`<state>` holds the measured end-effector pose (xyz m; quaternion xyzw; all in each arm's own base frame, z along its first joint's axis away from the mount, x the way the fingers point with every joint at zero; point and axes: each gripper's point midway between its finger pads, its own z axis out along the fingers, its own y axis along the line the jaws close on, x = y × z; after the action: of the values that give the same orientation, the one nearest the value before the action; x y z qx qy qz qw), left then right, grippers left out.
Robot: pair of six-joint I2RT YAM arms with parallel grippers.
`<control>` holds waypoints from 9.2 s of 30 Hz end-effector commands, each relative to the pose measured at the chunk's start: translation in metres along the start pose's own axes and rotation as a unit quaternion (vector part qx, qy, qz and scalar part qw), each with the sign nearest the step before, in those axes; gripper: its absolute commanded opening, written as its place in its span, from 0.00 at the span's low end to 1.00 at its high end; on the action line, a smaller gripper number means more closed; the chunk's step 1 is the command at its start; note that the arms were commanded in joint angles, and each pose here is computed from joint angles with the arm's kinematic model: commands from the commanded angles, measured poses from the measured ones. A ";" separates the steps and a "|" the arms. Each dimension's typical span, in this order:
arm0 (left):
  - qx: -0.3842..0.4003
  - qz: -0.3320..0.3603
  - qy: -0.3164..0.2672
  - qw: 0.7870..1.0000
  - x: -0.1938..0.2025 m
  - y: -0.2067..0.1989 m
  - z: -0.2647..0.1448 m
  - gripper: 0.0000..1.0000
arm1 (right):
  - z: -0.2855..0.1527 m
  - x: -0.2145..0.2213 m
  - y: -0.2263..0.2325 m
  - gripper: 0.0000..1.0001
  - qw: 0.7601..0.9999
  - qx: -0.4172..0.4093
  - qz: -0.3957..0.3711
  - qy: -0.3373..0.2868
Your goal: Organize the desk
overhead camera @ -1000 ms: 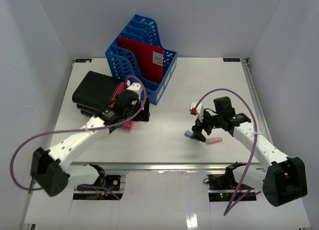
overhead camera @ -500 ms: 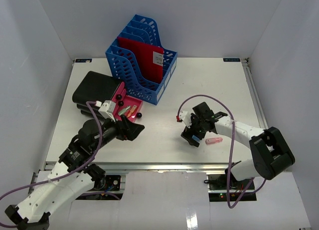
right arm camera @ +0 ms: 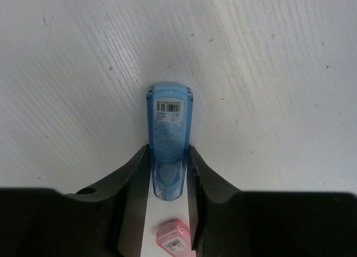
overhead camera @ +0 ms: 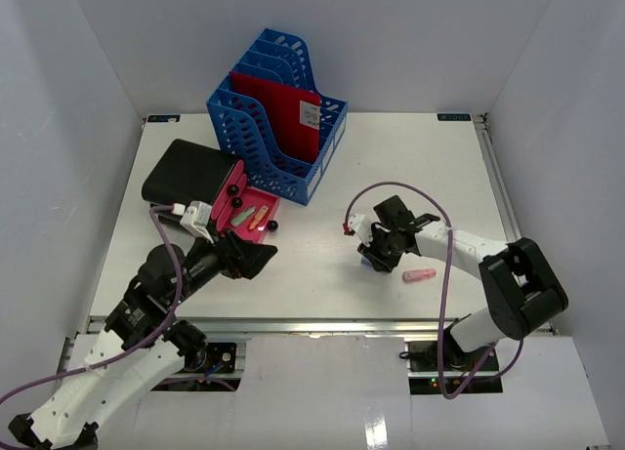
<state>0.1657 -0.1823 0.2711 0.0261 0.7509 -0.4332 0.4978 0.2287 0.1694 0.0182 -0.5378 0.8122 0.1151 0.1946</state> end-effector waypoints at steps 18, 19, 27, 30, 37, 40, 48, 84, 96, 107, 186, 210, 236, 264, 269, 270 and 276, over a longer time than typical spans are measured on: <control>0.121 -0.013 -0.141 0.983 -0.068 -0.065 -0.077 0.98 | -0.011 -0.254 0.032 0.08 0.879 0.086 -0.458 -0.099; 0.124 -0.014 -0.153 0.980 -0.072 -0.066 -0.083 0.98 | -0.008 -0.267 0.030 0.08 0.872 0.096 -0.470 -0.096; 0.138 -0.011 -0.188 0.972 -0.079 -0.069 -0.104 0.98 | 0.023 -0.350 0.016 0.10 0.816 0.185 -0.540 -0.089; 0.135 -0.012 -0.189 0.973 -0.079 -0.067 -0.105 0.98 | 0.031 -0.371 0.020 0.14 0.789 0.214 -0.567 -0.094; 0.135 -0.010 -0.181 0.974 -0.077 -0.067 -0.104 0.98 | 0.047 -0.380 0.034 0.42 0.770 0.220 -0.591 -0.096; 0.139 -0.012 -0.175 0.975 -0.075 -0.070 -0.103 0.98 | 0.046 -0.381 0.037 0.60 0.773 0.222 -0.586 -0.098; 0.161 -0.012 -0.150 0.975 -0.070 -0.080 -0.098 0.98 | -0.017 -0.355 0.044 0.89 0.833 0.140 -0.520 -0.127; 0.170 -0.037 -0.042 0.984 -0.006 -0.055 -0.029 0.98 | -0.049 0.091 -0.012 0.84 0.954 -0.094 -0.282 0.032; 0.172 -0.037 -0.048 0.983 -0.009 -0.057 -0.033 0.98 | -0.033 0.103 -0.024 0.58 0.962 -0.086 -0.252 0.064; 0.173 -0.038 -0.046 0.983 -0.007 -0.056 -0.033 0.98 | -0.042 0.084 -0.023 0.24 0.970 -0.084 -0.226 0.041; -0.381 0.272 0.329 0.820 0.104 0.166 0.166 0.59 | -0.190 -0.079 -0.046 0.50 0.910 0.076 0.005 -0.408; -0.499 0.293 0.311 0.754 0.057 0.249 0.139 0.85 | -0.192 -0.076 -0.047 0.51 0.908 0.078 0.009 -0.411; -0.361 0.245 0.253 0.864 0.049 0.177 0.150 0.78 | -0.186 -0.072 -0.051 0.51 0.911 0.075 0.020 -0.404; -0.500 0.316 0.288 0.753 0.053 0.284 0.146 0.78 | -0.185 -0.069 -0.054 0.52 0.912 0.077 0.026 -0.403; -0.457 0.292 0.291 0.788 0.057 0.264 0.148 0.79 | -0.184 -0.068 -0.052 0.54 0.912 0.073 0.024 -0.402; -0.415 0.272 0.292 0.818 0.058 0.247 0.153 0.79 | -0.185 -0.070 -0.050 0.61 0.912 0.071 0.018 -0.404; -0.217 0.208 0.236 0.924 0.044 0.147 0.146 0.94 | -0.189 -0.070 -0.042 0.91 0.910 0.070 -0.009 -0.408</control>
<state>0.3426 -0.1578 0.0530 0.1544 0.9349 0.0606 0.3136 0.2627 0.1324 0.2137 -0.4162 0.6848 0.2630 0.5372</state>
